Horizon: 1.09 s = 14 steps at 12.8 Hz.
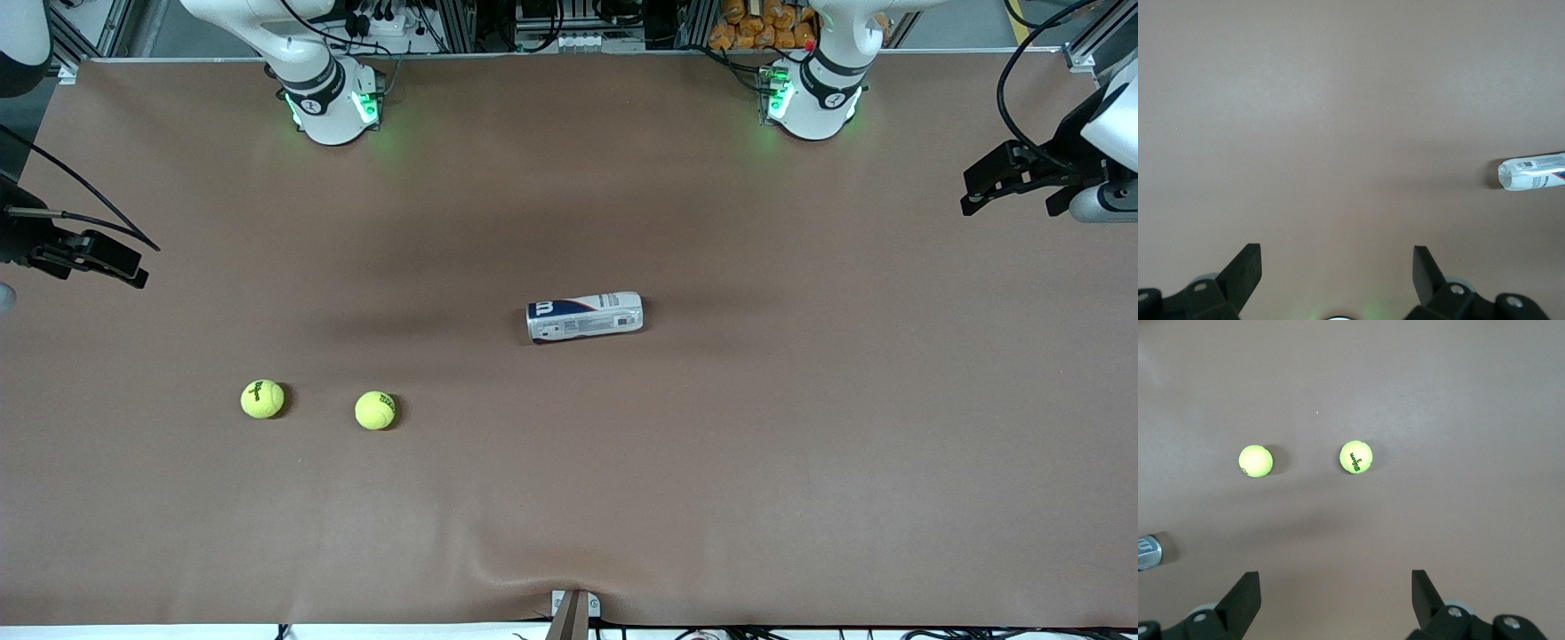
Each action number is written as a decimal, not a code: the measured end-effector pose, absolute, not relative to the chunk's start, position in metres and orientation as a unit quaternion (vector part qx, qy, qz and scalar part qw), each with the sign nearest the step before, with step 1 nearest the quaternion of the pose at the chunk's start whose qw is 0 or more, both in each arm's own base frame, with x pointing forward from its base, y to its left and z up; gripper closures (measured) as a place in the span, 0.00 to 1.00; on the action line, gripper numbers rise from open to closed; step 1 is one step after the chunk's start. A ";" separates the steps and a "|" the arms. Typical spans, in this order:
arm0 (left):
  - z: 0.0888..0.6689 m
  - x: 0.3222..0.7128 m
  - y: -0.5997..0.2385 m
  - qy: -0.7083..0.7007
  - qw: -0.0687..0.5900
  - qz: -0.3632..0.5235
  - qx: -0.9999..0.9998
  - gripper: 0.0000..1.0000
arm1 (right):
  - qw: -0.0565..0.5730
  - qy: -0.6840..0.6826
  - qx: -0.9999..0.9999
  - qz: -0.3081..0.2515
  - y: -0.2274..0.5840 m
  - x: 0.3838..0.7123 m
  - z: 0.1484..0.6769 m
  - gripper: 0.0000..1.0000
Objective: Insert tennis ball vertically with right arm
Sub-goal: 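Reach the right gripper to a tennis ball while the left gripper reaches the can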
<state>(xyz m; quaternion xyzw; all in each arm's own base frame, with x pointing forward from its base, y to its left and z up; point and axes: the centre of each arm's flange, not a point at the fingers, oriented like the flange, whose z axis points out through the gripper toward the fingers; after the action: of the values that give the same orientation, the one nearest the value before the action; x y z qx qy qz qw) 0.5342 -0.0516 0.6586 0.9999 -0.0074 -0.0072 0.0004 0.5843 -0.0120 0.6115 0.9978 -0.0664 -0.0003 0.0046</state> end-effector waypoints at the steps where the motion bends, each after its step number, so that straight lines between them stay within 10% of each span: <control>1: 0.658 0.534 -0.052 -0.007 0.000 -0.008 1.000 0.00 | 0.005 -0.066 0.998 0.000 -0.012 0.584 0.612 0.00; 14: 0.638 0.547 -0.061 -0.017 0.002 -0.024 1.000 0.00 | 0.008 -0.067 0.998 0.012 -0.014 0.591 0.606 0.00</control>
<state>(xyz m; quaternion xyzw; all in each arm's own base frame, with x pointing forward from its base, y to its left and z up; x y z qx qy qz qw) 0.5470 -0.0613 0.6383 0.9996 -0.0168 -0.0243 0.0018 0.5907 -0.0136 0.6065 0.9977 -0.0665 0.0124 0.0081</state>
